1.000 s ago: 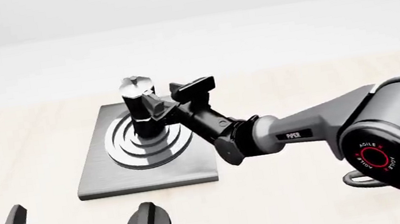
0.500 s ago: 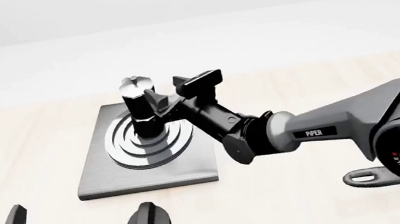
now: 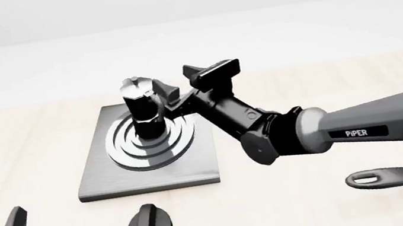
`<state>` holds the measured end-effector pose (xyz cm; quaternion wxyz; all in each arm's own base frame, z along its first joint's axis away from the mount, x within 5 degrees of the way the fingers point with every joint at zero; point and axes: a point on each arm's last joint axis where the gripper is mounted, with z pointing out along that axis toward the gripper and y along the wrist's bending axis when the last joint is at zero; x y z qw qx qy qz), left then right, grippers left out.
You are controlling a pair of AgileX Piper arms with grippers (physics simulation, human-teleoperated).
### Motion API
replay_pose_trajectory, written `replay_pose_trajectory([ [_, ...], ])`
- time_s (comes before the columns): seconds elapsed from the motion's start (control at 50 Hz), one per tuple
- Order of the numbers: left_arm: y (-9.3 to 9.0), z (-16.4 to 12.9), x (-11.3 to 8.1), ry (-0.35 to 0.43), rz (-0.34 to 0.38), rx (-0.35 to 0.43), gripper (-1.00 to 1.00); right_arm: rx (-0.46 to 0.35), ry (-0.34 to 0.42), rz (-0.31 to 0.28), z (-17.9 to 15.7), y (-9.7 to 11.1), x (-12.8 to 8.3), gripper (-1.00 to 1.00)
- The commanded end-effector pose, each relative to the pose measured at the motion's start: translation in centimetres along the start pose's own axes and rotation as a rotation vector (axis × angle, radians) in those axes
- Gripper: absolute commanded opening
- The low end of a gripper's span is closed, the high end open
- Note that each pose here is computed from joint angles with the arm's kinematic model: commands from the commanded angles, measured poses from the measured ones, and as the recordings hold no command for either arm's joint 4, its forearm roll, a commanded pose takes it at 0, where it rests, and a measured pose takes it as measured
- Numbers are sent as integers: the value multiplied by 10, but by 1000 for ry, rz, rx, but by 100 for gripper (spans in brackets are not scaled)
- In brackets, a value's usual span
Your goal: Put the moka pot on the stove.
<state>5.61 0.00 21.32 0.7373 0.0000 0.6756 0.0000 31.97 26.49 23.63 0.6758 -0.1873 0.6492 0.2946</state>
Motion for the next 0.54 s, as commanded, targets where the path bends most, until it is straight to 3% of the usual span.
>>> replay_pose_trajectory([
  [0.02, 0, 0, 0, 0, 0, 0, 100, -4, -24, -8, -14, 3, -17, 100],
  [0.54, 0, 0, 0, 0, 0, 0, 100, -3, -75, -14, -58, 5, -53, 100],
])
